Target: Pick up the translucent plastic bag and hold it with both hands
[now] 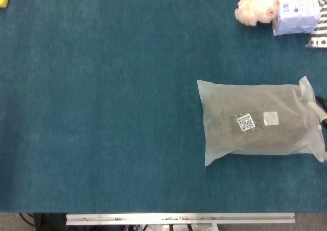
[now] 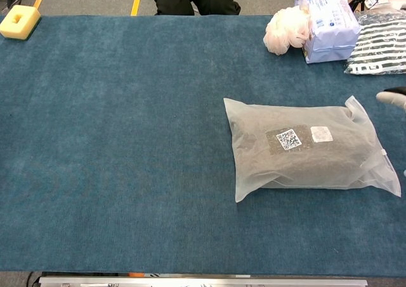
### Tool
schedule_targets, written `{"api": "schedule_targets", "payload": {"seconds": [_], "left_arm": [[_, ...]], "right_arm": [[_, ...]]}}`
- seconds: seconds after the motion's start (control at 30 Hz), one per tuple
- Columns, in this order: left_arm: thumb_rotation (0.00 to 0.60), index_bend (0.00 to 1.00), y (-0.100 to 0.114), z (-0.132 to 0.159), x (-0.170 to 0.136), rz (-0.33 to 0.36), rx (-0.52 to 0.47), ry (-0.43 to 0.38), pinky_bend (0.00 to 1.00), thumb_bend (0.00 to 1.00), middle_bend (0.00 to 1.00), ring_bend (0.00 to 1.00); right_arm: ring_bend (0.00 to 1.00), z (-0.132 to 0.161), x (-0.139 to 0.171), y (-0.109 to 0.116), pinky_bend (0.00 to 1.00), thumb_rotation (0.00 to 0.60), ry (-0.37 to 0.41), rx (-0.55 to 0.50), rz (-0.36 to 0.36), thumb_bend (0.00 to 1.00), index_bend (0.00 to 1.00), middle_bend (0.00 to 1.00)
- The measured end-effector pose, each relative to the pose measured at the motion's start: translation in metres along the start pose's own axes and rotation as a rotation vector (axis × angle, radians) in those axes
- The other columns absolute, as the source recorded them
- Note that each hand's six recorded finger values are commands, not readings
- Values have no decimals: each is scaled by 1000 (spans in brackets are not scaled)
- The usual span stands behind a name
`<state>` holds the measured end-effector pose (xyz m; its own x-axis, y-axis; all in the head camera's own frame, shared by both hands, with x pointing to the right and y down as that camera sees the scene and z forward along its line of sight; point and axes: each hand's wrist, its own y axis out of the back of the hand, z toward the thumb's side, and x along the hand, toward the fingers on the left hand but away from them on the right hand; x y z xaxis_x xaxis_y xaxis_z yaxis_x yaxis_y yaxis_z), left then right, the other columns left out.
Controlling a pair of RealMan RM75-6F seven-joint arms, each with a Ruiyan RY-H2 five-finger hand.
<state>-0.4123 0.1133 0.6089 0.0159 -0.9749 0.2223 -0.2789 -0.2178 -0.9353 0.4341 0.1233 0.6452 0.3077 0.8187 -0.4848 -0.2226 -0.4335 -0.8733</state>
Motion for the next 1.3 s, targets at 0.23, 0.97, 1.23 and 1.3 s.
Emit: {"api": "schedule_targets", "payload": {"seconds": [0.23,0.97,1.23,1.3], "left_arm": [[600,241,3,-5,-2,-4,-13,10,241,448,183,137],[600,241,5,-16,-2,-12,-31,20,241,448,183,137],[600,241,7,-17,-1,-18,-44,20,240,448,183,137],[600,241,7,-17,-1,-18,-49,19,240,448,183,137]], "right_arm": [[0,10,-4,-33,156,600,21,26,98,0,0,0],[0,26,-47,-66,99,600,-18,142,34,0,0,0],[0,24,-68,-76,99,600,-72,157,70,3,0,0],[0,25,-73,-77,111,600,-74,156,75,107,0,0]]}}
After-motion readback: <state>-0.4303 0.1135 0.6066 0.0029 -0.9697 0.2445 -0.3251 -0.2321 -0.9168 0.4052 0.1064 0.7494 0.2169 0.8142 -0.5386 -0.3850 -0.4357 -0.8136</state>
